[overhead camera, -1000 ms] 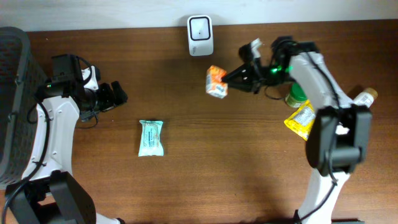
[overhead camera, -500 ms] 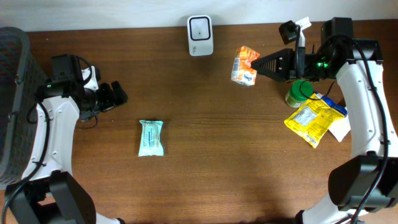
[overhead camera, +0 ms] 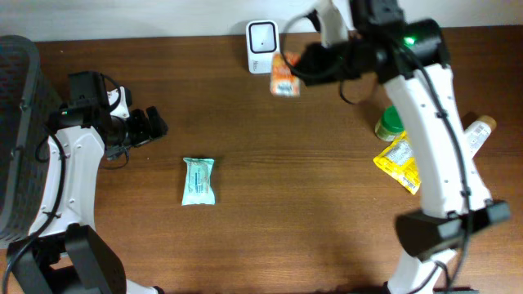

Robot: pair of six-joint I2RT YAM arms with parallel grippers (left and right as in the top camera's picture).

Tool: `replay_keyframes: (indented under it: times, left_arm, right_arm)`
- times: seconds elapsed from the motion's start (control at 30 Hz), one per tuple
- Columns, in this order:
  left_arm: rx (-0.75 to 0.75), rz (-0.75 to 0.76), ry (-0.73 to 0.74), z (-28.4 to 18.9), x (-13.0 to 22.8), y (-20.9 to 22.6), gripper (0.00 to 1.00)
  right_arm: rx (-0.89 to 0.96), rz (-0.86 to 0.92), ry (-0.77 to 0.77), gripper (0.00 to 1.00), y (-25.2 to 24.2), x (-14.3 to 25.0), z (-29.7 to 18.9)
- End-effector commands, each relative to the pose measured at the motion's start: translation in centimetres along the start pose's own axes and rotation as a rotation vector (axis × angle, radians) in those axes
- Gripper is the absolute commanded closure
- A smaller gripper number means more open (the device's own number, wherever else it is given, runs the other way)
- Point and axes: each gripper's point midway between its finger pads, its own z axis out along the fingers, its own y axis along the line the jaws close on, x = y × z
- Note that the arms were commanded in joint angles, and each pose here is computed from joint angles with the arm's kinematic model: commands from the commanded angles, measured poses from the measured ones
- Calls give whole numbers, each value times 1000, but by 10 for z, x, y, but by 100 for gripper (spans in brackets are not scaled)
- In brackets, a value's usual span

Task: Scan the item barcode
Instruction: 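Raise the orange juice box with the right gripper to the scanner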

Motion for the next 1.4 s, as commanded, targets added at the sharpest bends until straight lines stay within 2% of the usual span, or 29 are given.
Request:
replay_keyframes:
  times: [0.0, 0.1, 0.23, 0.3, 0.43, 0.63, 0.77, 0.83, 1.13, 1.27, 1.37]
  left_arm:
    - [-7, -5, 16, 5, 2, 3, 1]
    - [-7, -5, 16, 5, 2, 3, 1]
    - [-7, -5, 16, 5, 2, 3, 1]
    - [-7, -5, 16, 5, 2, 3, 1]
    - [-7, -5, 16, 5, 2, 3, 1]
    - [-7, -5, 16, 5, 2, 3, 1]
    - [-7, -5, 17, 5, 2, 3, 1]
    - [-7, -5, 16, 5, 2, 3, 1]
    - [-7, -5, 16, 5, 2, 3, 1]
    - [-7, -5, 16, 5, 2, 3, 1]
    - [-7, -5, 16, 5, 2, 3, 1]
  right_arm:
    - [324, -107, -30, 96, -45, -29, 44]
    - [492, -218, -39, 96, -72, -43, 85]
    - [824, -444, -44, 96, -121, -63, 144]
    - [864, -525, -40, 96, -131, -67, 170]
    - [871, -622, -52, 96, -140, -72, 204]
    - [871, -782, -63, 96, -138, -86, 219]
    - [748, -880, -58, 96, -123, -82, 237]
    - [692, -891, -58, 96, -118, -77, 247]
    - [703, -896, -59, 96, -122, -76, 252]
    - [785, -884, -54, 96, -124, -81, 239]
    - [760, -864, -99, 96, -106, -90, 223]
